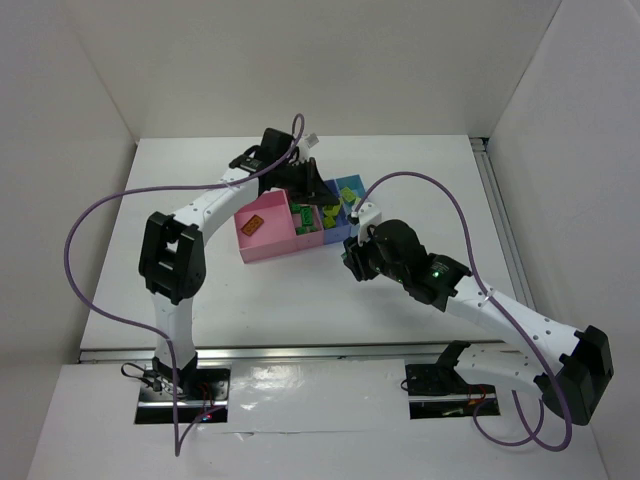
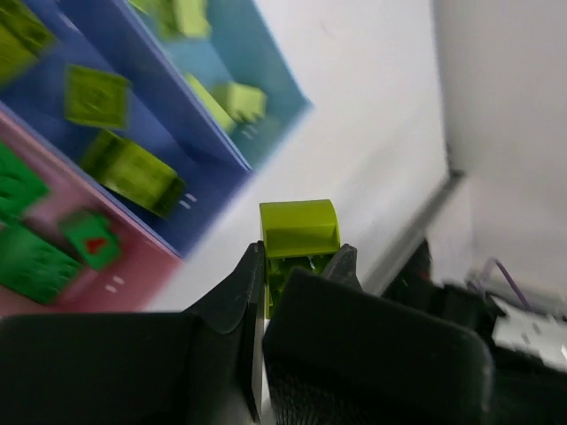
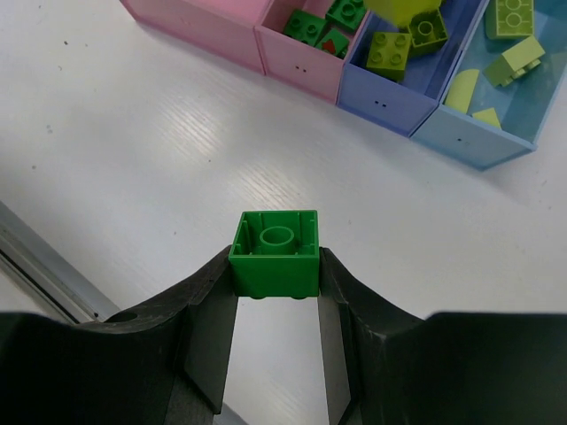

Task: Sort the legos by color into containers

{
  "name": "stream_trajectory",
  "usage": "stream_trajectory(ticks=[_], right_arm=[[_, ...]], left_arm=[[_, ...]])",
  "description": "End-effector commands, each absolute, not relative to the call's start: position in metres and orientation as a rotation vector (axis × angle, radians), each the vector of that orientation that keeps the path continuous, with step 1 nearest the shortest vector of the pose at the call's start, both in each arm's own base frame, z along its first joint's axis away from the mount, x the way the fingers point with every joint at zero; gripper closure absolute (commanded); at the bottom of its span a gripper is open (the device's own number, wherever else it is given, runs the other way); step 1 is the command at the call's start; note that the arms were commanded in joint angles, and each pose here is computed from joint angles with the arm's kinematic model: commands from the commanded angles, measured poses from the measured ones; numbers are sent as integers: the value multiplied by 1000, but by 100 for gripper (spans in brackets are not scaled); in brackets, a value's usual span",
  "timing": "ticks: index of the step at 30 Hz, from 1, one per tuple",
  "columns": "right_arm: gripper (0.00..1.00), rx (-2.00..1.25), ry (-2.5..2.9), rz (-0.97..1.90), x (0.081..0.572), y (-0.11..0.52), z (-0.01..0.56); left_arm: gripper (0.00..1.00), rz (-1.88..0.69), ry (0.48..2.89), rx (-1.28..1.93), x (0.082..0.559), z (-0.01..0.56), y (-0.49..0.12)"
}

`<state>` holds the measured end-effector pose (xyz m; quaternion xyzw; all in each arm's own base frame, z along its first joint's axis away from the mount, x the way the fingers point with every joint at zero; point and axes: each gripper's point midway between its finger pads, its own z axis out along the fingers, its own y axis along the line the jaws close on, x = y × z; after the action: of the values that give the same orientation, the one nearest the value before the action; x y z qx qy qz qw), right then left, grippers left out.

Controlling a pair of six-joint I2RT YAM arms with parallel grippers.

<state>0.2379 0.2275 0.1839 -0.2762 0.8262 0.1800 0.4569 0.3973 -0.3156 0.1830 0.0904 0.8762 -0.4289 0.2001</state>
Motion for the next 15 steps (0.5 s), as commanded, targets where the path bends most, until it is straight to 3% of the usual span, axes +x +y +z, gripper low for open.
stream_trajectory(ticks=[1,6,10,13,15], right_arm=[[95,-625,2005,437,242,223,200],[95,-605,2000,434,242,221,203],[95,-609,2009,429,240,219,199],[95,-614,2007,440,241,222,198],[95,-614,2008,439,243,224,194]], left_arm=[[100,-942,2479,89,438,172,-298],[100,-736,2527,16,470,142,-296],[57,-708,2548,42,477,137,-301],[40,-719,2548,47,478,136,-304],[36,-734,2545,53,477,141,-305]])
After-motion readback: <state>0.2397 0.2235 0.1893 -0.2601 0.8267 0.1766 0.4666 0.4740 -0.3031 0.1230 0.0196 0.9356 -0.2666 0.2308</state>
